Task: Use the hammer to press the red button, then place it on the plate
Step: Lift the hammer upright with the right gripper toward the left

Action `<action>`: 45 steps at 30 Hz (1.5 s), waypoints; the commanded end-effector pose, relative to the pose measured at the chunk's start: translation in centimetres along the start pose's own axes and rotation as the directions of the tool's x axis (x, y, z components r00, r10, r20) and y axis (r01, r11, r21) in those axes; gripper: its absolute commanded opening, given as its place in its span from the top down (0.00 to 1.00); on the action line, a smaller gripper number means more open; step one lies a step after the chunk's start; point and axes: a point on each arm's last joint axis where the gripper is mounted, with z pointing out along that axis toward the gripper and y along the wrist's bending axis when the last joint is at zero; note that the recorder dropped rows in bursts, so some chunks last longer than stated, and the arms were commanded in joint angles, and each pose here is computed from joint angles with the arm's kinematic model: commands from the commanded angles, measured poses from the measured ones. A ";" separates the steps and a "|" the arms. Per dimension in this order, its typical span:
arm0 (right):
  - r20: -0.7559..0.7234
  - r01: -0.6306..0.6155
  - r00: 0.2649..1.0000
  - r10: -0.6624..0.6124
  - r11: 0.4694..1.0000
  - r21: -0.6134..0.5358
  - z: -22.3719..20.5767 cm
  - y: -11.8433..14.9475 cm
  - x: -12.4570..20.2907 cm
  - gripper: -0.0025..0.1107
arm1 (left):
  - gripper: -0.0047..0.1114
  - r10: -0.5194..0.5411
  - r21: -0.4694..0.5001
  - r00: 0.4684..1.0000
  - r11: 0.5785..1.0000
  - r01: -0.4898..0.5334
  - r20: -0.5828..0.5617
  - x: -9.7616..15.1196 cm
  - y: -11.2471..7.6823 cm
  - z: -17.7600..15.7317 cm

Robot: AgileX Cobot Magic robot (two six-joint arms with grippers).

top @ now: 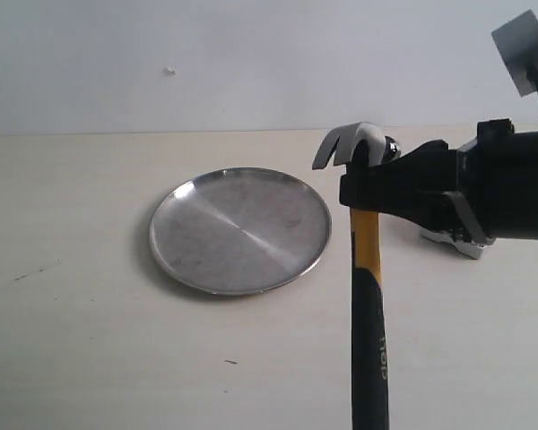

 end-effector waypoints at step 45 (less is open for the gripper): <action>0.058 0.023 0.998 -0.018 0.995 -0.094 4.5 -2.4 -4.3 0.98 | 0.96 0.023 0.355 0.982 0.931 -0.090 0.188 -2.1 -3.7 0.5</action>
